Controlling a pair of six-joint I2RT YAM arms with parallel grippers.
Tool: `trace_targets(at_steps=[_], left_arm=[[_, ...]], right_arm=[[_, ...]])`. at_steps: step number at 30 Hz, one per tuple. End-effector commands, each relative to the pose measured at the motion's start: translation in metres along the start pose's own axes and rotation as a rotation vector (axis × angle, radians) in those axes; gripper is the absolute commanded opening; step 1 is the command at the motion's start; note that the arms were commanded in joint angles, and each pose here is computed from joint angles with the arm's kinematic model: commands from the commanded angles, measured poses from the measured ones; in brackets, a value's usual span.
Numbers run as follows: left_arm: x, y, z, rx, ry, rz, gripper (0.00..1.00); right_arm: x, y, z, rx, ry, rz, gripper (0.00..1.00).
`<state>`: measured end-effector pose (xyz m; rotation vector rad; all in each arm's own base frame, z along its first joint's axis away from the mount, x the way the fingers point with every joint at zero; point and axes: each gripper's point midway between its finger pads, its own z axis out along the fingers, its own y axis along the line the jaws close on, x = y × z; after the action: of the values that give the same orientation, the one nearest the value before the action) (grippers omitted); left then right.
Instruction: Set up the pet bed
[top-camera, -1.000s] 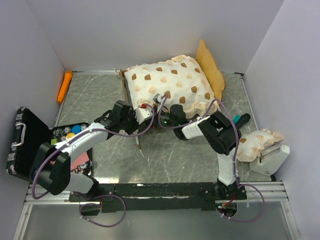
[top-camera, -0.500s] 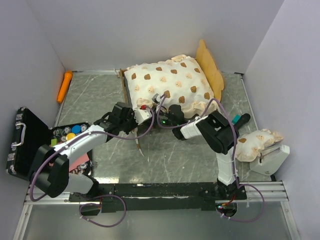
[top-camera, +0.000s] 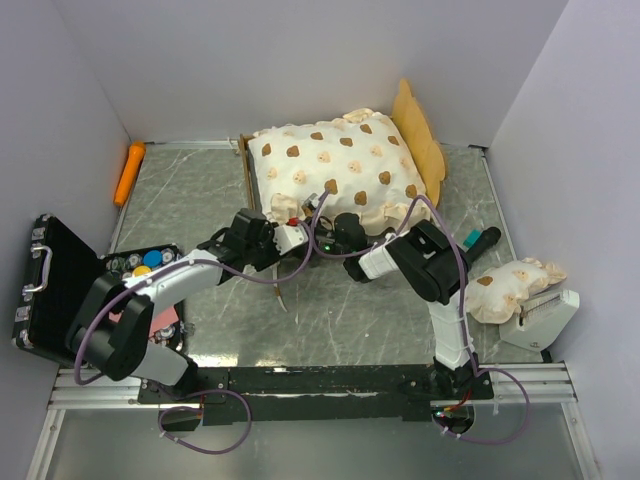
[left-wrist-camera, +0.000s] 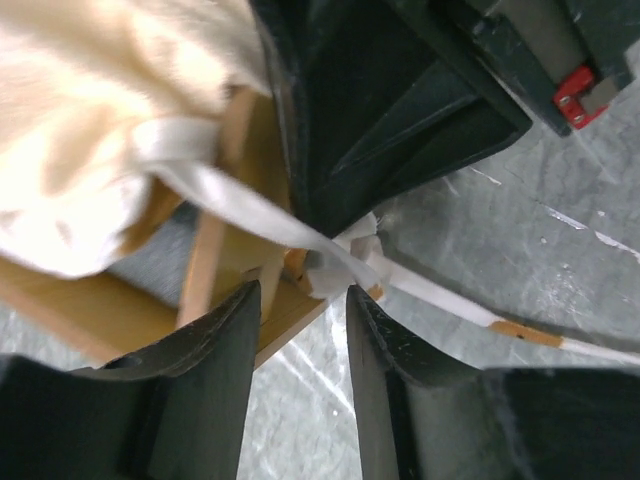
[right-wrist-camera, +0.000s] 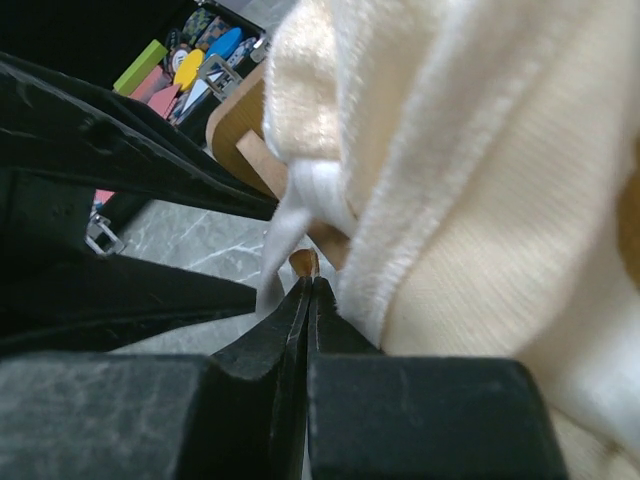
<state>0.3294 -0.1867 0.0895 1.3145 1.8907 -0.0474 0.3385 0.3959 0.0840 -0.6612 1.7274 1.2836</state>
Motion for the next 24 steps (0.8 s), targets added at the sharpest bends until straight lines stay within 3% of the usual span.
trace_targets(at_steps=[1,11,15,18,24], left_arm=[[0.003,0.004,0.009,-0.007,-0.003,0.044,0.48],[0.018,0.004,0.029,-0.012,0.046,0.04,0.47],[0.024,0.006,0.036,-0.024,0.074,0.038,0.31],[0.025,0.001,0.037,-0.003,0.085,0.021,0.01],[0.011,-0.001,0.021,0.032,0.018,-0.056,0.01]], right_arm=[[-0.017,0.007,0.009,-0.054,-0.043,-0.031,0.0],[-0.016,0.022,0.01,-0.158,-0.044,-0.027,0.0],[-0.017,0.024,0.01,-0.165,-0.044,-0.034,0.0],[-0.017,0.024,0.01,-0.164,-0.043,-0.037,0.0],[-0.017,0.019,0.005,-0.133,-0.05,-0.042,0.0]])
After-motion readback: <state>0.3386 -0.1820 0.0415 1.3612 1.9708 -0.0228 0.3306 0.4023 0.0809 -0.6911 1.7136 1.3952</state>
